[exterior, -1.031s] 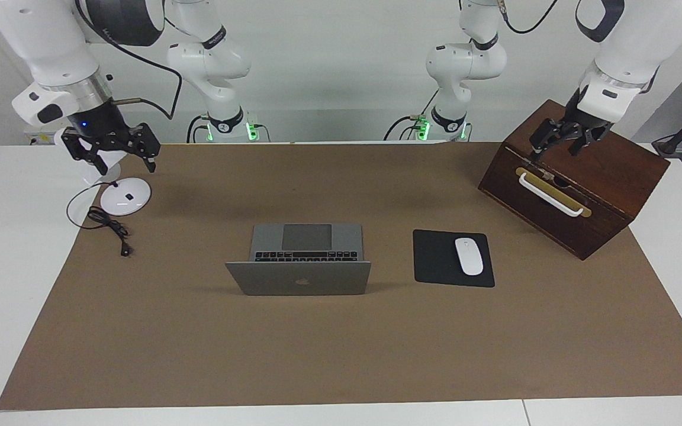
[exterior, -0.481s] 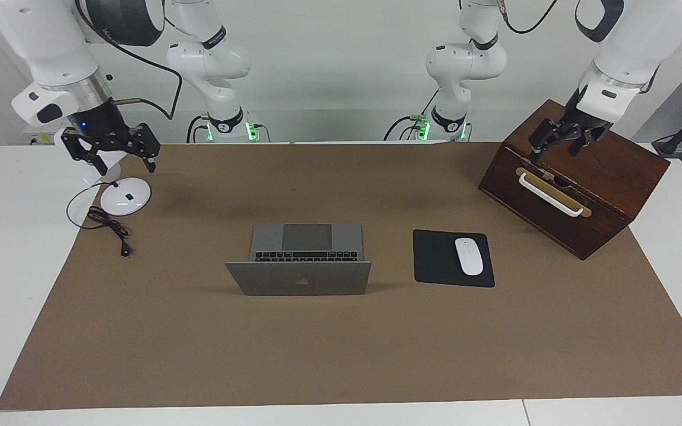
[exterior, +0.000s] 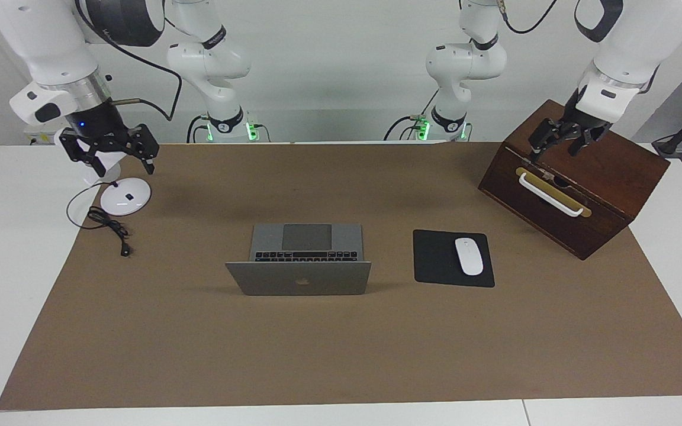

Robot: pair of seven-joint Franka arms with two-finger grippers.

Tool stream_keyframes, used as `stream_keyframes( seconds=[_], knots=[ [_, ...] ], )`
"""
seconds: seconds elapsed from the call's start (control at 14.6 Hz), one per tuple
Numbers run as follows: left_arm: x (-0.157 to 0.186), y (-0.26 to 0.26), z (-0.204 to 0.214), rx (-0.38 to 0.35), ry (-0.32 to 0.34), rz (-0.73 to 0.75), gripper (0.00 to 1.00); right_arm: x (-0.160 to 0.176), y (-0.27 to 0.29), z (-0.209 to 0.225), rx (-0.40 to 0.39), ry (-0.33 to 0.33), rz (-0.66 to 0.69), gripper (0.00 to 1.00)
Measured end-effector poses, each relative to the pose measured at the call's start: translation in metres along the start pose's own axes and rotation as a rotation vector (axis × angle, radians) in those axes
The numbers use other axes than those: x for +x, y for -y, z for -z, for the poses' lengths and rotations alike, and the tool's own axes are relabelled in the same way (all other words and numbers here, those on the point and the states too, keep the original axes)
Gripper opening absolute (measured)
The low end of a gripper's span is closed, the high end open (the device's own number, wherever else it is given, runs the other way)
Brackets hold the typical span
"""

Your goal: Close laptop with both arms

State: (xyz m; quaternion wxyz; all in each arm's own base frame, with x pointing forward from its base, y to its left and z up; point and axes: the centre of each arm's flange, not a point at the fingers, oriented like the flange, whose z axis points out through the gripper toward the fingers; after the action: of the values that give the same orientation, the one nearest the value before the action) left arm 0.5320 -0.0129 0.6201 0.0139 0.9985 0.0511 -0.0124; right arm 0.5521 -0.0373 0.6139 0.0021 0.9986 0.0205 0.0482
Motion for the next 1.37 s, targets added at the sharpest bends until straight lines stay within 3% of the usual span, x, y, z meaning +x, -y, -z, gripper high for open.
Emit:
stream_keyframes(
  seconds=[0.41, 0.89, 0.96, 1.24, 1.37],
  knots=[
    [0.0, 0.0, 0.0, 0.0, 0.0, 0.0, 1.0, 0.024, -0.003, 0.003, -0.005, -0.02, -0.002, 1.0],
    [0.0, 0.0, 0.0, 0.0, 0.0, 0.0, 1.0, 0.06, -0.012, -0.007, -0.009, 0.003, -0.012, 1.0],
    [0.0, 0.0, 0.0, 0.0, 0.0, 0.0, 0.92, 0.068, -0.015, -0.008, -0.011, 0.003, -0.016, 0.97],
    [0.0, 0.001, 0.0, 0.0, 0.0, 0.003, 0.44, 0.109, -0.025, -0.028, -0.018, -0.006, -0.016, 1.0],
    [0.001, 0.003, 0.0, -0.002, -0.001, 0.005, 0.22, 0.13, -0.026, -0.048, -0.02, -0.009, -0.009, 0.96]
  ],
)
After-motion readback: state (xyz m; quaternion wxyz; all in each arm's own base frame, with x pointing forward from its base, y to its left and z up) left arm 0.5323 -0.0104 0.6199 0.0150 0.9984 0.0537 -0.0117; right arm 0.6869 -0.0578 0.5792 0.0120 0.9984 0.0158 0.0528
